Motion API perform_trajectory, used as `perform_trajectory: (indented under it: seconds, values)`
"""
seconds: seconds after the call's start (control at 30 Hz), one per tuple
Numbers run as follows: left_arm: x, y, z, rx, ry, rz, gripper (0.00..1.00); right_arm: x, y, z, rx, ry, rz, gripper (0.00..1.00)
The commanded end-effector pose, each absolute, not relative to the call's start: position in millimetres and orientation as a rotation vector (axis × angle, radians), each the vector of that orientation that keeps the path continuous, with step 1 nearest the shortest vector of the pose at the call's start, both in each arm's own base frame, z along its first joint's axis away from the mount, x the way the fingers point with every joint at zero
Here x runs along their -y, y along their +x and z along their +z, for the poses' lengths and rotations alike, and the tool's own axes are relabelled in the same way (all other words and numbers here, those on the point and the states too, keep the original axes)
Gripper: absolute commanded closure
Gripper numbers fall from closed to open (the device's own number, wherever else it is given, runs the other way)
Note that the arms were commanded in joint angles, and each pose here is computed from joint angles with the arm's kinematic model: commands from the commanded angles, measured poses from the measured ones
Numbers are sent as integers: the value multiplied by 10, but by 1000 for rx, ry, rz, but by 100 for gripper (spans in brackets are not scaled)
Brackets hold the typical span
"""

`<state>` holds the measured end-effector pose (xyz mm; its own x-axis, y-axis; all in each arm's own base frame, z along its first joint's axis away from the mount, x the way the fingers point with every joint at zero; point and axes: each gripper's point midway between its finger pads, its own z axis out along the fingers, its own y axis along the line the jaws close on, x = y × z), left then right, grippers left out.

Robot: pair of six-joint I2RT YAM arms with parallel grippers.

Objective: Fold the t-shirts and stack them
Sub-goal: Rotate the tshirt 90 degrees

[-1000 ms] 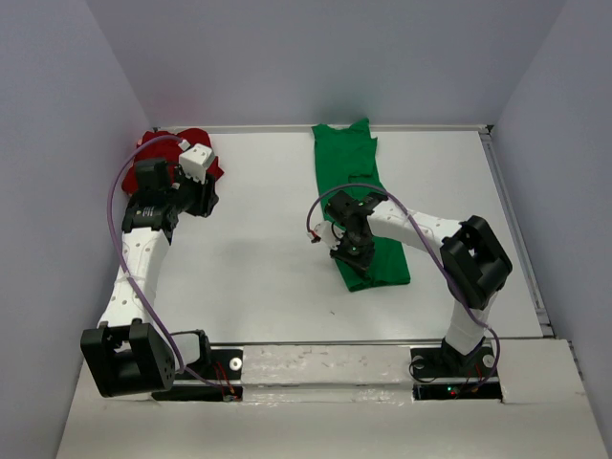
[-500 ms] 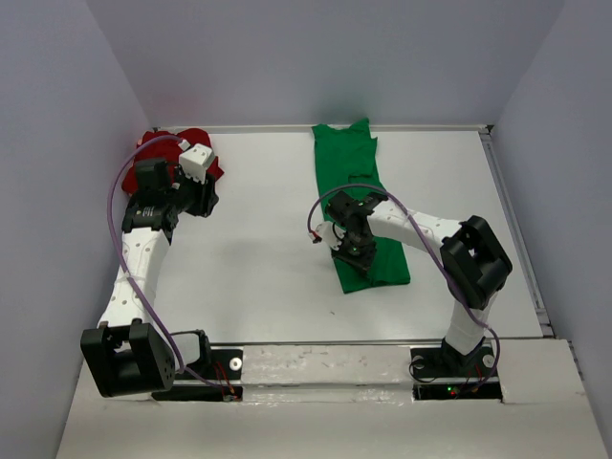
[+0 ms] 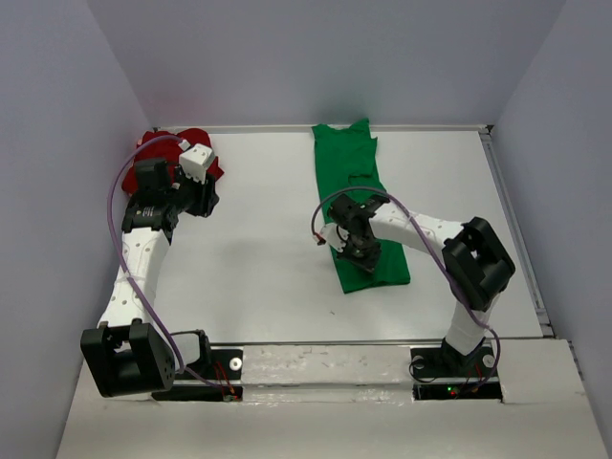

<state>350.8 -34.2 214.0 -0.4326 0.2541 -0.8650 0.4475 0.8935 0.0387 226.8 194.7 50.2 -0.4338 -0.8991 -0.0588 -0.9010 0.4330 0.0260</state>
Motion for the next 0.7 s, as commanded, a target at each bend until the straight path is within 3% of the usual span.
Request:
perform_trajectory:
  seconds: [0.0,0.67]
  values:
    - [356,3500,2323,-1979,509,-239,49,-1872,2245,638,-2606,-1625,28,100]
    - [369,3490,2322,-1976,514,-246,49,-1662,2120,599,-2662,-1608,-56,99]
